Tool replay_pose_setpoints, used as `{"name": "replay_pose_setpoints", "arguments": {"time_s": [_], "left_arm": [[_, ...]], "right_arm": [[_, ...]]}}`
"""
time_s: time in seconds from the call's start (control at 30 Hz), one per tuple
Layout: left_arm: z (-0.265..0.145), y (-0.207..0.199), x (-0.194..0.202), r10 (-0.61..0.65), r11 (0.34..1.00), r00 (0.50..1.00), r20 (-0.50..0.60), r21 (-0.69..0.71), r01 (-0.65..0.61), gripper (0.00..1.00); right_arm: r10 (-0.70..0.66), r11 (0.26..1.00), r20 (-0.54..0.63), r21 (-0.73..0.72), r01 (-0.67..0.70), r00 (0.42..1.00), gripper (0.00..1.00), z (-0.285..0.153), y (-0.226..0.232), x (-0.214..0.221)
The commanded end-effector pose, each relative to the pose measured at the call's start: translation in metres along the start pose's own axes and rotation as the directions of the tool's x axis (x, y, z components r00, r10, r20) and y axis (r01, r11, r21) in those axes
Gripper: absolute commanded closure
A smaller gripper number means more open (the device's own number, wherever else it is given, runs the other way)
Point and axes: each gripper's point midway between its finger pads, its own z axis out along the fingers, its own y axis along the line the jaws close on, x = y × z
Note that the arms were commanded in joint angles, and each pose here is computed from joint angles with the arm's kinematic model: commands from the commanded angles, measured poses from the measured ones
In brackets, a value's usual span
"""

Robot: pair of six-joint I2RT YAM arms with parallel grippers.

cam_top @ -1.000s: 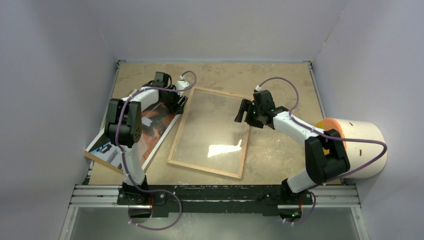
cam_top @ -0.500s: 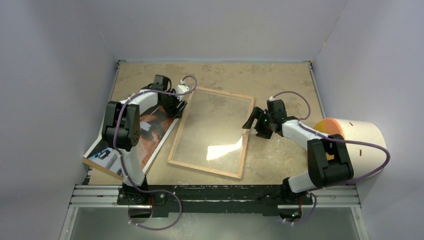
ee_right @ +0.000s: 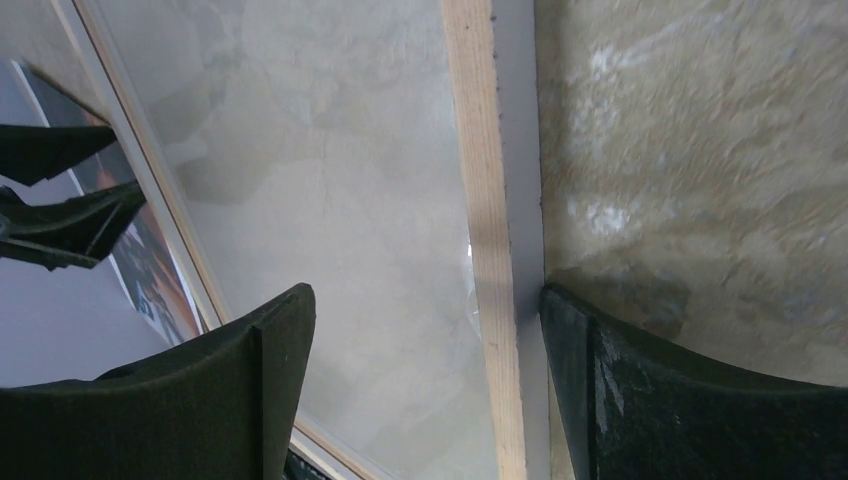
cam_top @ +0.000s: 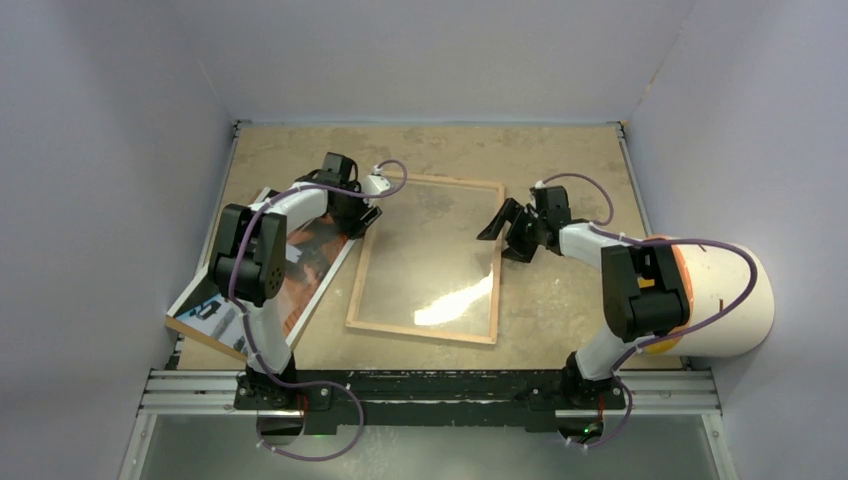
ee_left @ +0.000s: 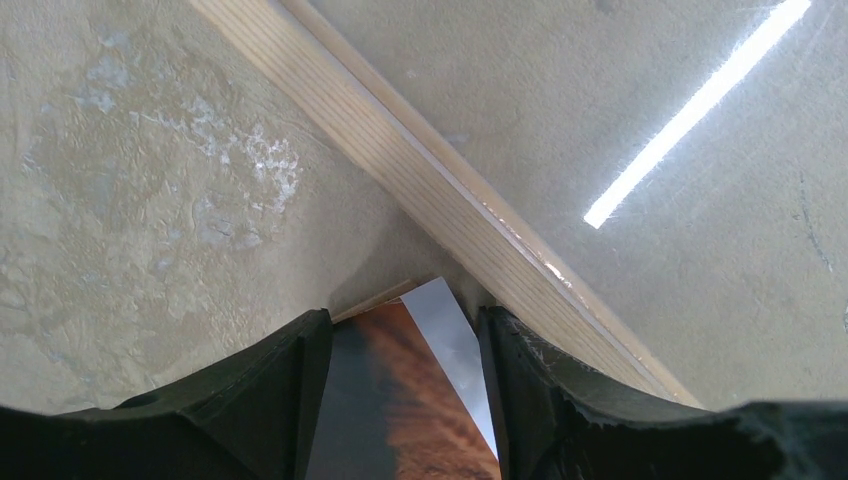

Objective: Put the photo into the frame
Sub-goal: Place the photo frame item in the photo frame, then pick up the photo at the center of the board.

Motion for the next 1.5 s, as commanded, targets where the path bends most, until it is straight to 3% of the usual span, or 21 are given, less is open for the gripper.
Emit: {"name": "replay_pose_setpoints", "arguments": {"time_s": [0.0, 0.4, 0.57, 0.67, 0.77, 0.93, 1.1, 1.2, 1.3, 1.47], "left_arm": [[0.021, -0.056, 0.02, -0.009, 0.985, 0.995, -0.098, 0.169, 0.026, 0.41], [0.014, -0.063, -0.012, 0.007, 0.98, 0.999, -0.047, 0.201, 0.003, 0.4], [-0.022, -0.034, -0.028, -0.029, 0.989, 0.999, -0.017, 0.142, 0.031, 0.25], [-0.055, 0.001, -0.036, -0.083, 0.994, 0.996, 0.019, 0.075, 0.081, 0.1], [-0.101, 0.043, -0.035, -0.123, 0.992, 0.991, 0.054, -0.02, 0.124, 0.07], [-0.167, 0.118, 0.024, -0.189, 0.934, 0.982, -0.021, -0.314, 0.173, 0.05], [-0.221, 0.19, 0.131, -0.355, 0.746, 0.925, -0.133, -0.636, 0.195, 0.07], [-0.245, 0.216, 0.188, -0.469, 0.634, 0.87, -0.151, -0.743, 0.214, 0.11], [-0.255, 0.228, 0.223, -0.507, 0.55, 0.847, -0.16, -0.817, 0.174, 0.12], [-0.237, 0.233, 0.261, -0.545, 0.505, 0.818, -0.186, -0.851, 0.143, 0.14]], "right_arm": [[-0.008, 0.997, 0.016, -0.072, 0.009, 1.0, 0.17, 0.006, 0.019, -0.021], [-0.072, 0.988, 0.137, 0.143, 0.052, 0.988, 0.16, -0.021, -0.005, -0.054], [-0.139, 0.981, 0.247, 0.164, 0.1, 0.959, 0.16, -0.048, 0.021, -0.079], [-0.167, 0.982, 0.268, 0.132, 0.136, 0.949, 0.17, -0.055, 0.05, -0.074], [-0.204, 0.979, 0.282, 0.06, 0.195, 0.937, 0.17, -0.053, 0.098, -0.057], [-0.272, 0.948, 0.219, -0.105, 0.3, 0.937, 0.17, -0.033, 0.189, 0.007], [-0.386, 0.889, 0.075, -0.235, 0.392, 0.92, 0.18, 0.009, 0.256, 0.113], [-0.444, 0.861, 0.006, -0.273, 0.429, 0.896, 0.18, 0.033, 0.276, 0.165], [-0.48, 0.849, -0.055, -0.279, 0.449, 0.875, 0.18, 0.054, 0.277, 0.204], [-0.491, 0.855, -0.137, -0.267, 0.445, 0.86, 0.18, 0.08, 0.264, 0.238]]}}
